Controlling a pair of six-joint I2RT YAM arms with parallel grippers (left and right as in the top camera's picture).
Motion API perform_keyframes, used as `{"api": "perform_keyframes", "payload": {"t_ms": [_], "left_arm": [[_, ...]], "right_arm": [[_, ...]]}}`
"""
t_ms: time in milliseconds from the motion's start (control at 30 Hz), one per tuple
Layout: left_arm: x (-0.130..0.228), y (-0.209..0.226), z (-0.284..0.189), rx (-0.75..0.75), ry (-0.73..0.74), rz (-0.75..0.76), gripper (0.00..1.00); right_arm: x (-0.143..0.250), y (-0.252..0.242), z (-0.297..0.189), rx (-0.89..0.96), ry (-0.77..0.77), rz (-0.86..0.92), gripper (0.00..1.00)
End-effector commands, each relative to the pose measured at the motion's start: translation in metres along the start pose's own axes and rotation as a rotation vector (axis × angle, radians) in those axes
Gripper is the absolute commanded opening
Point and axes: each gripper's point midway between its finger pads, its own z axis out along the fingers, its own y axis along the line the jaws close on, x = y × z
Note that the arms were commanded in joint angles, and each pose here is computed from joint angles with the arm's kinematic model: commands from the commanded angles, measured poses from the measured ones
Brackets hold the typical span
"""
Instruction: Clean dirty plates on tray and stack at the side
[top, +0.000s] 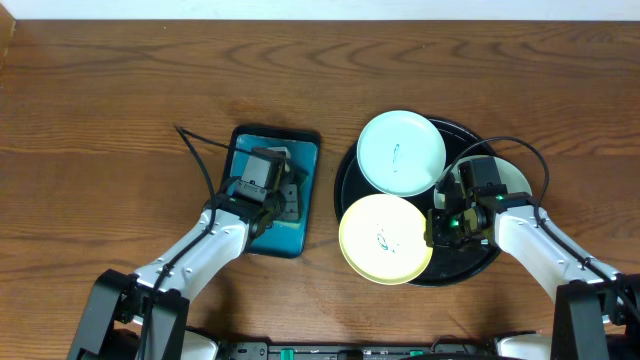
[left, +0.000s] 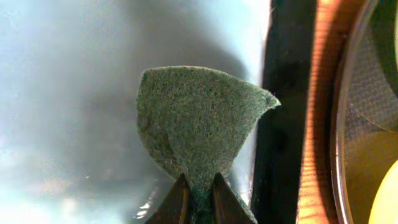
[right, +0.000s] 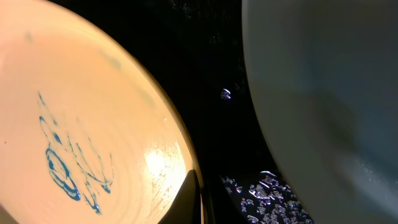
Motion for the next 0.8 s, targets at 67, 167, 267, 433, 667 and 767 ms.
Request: {"api": "perform_keyframes", "payload": {"t_ms": [67,167,267,433,667,767], "left_arm": [[0.012,-0.004,0.005,-0.012,0.029,-0.104,0.07],[0.016,-0.016,0.005,0.006,0.034,-0.133,0.08],[0.016,-0.026,0.006,0.023,0.024,-0.128,0.08],[0.012,-0.030,0.006,0.021,-0.008,-0.114,0.07],[0.002,-0.036,0.005,0.047,-0.047,-0.121,0.08],[0.002,-0.036,0.005,0.048,-0.048,-0.121,0.07]], "right_arm": [[-0.004,-0.001,0.000,0.018,-0.008,-0.004,0.02],[-0.004,-0.001,0.000,0.018,-0.008,-0.004,0.02],[-0.004,-0.001,0.000,0.018,-0.008,-0.004,0.01],[-0.004,-0.001,0.000,0.018,-0.007,-0.004,0.02],[-0.004,-0.001,0.000,0.018,-0.007,-0.004,0.01],[-0.004,-0.001,0.000,0.018,-0.007,-0.004,0.02]]}}
